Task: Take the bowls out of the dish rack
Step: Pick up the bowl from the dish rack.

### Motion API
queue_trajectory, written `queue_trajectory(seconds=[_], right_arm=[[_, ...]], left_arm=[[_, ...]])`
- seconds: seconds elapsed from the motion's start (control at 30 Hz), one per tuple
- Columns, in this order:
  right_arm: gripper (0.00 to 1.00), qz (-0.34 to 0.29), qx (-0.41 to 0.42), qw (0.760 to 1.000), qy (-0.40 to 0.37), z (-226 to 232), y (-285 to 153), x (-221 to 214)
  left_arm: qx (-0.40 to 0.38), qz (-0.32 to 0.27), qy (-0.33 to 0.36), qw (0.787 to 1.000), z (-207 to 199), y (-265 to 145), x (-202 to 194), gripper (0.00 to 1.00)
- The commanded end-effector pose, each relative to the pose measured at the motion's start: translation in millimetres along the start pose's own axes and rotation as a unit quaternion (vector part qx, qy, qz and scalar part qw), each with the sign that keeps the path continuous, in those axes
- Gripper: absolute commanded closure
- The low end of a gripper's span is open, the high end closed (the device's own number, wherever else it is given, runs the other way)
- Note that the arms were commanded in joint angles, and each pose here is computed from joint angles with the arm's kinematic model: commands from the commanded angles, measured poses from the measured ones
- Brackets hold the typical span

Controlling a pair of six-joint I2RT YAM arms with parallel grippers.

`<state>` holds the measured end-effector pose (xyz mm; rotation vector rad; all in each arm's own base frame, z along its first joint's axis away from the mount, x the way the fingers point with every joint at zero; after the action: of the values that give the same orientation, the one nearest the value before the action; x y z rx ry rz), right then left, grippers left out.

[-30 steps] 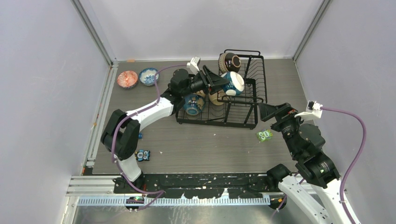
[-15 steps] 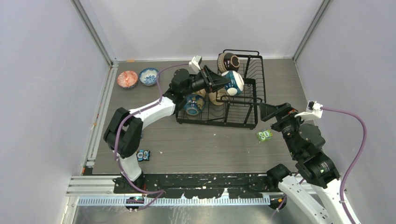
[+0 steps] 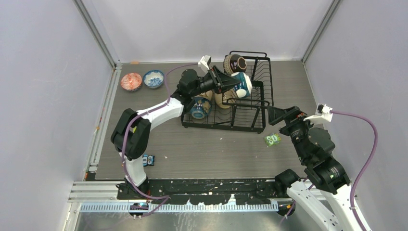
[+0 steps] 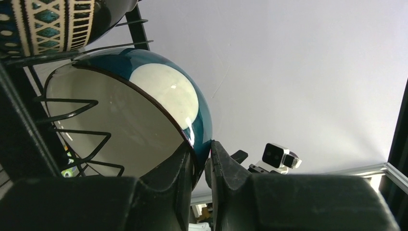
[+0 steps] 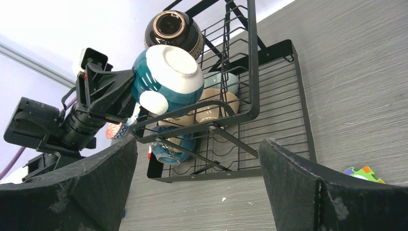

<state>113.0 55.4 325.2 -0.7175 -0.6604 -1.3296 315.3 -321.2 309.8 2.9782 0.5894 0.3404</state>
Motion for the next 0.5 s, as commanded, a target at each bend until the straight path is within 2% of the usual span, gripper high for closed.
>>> queue_trajectory(seconds=[0.0, 0.17, 0.47], right_arm=[[0.01, -0.023, 0.0, 1.0, -0.003, 0.2, -1.9, 6.7], [0.01, -0.026, -0.001, 1.0, -0.006, -0.7, -4.7, 8.3], [0.0, -0.033, -0.001, 0.999, -0.01, -1.8, -8.6, 11.1]], left_arm=[[-0.052, 0.008, 0.018, 0.998, -22.3, 8.4, 2.3, 0.87], [-0.06, 0.017, 0.017, 0.998, -23.1, 17.3, -1.6, 0.99], [-0.076, 0.014, 0.016, 0.997, -25.4, 23.6, -2.9, 1.0]])
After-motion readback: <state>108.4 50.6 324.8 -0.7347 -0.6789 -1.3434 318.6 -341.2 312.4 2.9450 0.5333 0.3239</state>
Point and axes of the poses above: each gripper's point midway between its finger pads, its own y axis out along the fingers, its own z axis along the line the jaws close on, x = y × z, the point moved 10 cm from there along -y, back along the fingers
